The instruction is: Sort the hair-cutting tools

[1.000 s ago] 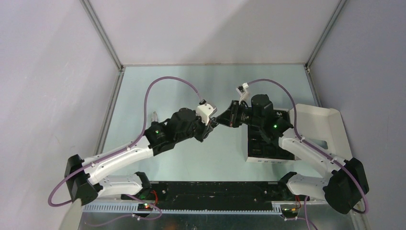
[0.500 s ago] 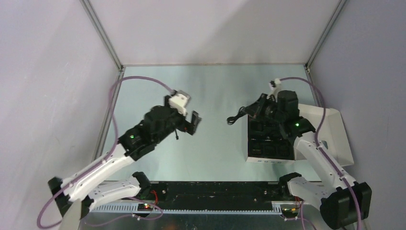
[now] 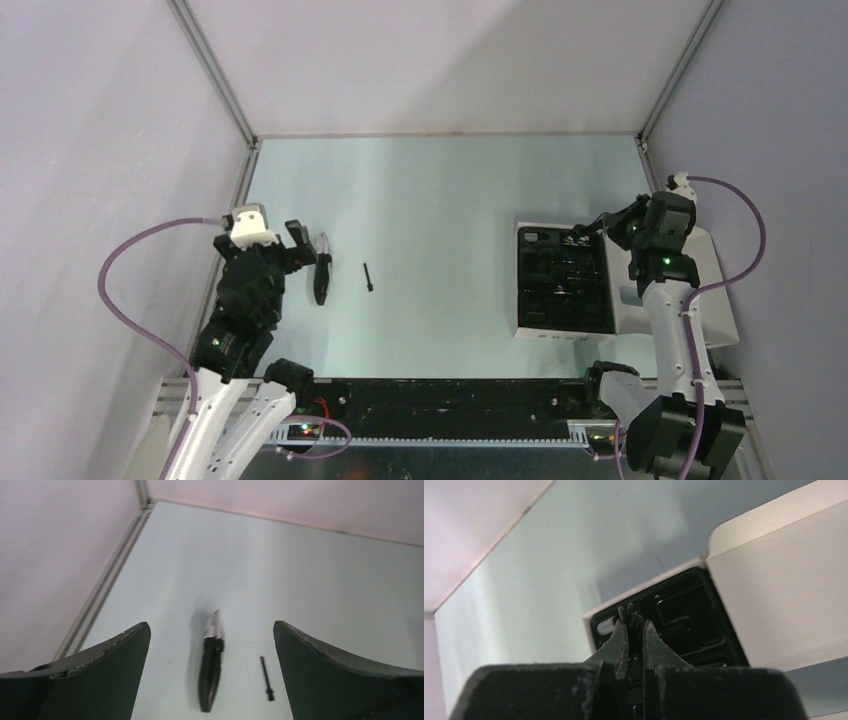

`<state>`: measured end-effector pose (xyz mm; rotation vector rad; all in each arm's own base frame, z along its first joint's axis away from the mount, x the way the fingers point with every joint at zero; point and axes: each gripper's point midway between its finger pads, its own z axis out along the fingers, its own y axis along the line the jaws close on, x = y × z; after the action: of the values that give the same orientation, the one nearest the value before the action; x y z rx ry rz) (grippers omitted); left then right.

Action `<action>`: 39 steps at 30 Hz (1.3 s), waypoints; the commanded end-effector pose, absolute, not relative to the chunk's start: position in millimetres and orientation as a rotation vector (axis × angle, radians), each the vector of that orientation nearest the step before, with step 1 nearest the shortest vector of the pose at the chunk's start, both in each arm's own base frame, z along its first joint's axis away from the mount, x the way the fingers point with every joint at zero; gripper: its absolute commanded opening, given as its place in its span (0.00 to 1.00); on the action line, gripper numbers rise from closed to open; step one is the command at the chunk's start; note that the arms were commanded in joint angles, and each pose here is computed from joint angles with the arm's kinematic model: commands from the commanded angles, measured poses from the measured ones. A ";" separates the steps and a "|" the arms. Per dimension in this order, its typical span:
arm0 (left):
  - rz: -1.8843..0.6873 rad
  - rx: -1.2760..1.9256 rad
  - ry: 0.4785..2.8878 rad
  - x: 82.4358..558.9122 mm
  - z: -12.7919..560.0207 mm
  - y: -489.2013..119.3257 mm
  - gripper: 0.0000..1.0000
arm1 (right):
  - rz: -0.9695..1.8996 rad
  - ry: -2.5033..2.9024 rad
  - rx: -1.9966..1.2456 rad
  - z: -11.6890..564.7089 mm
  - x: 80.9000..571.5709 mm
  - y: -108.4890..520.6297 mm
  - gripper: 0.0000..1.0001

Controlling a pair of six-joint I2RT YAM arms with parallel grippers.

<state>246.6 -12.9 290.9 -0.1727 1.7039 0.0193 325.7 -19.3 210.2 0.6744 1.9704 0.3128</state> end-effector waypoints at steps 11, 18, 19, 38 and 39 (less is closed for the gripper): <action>0.274 -0.493 1.510 221.9 280.1 50.3 1.00 | 0.125 1.823 0.985 157.7 335.1 -70.2 0.00; 0.235 -0.453 1.503 222.6 279.6 37.6 1.00 | 0.093 1.732 1.042 140.2 337.2 -71.4 0.00; 0.233 -0.448 1.503 222.7 279.6 36.8 1.00 | 0.088 1.721 1.052 138.8 337.7 -71.0 0.00; 0.211 -0.426 1.499 224.3 279.1 31.6 1.00 | 0.063 1.767 1.047 105.6 318.6 -51.0 0.49; 0.210 -0.423 1.500 224.6 279.0 31.0 1.00 | 0.062 1.773 1.040 108.5 314.0 -50.2 0.51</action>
<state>222.4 33.0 276.2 -0.4201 1.5188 0.2207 325.5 -47.4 95.7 1.0681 1.7842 0.1031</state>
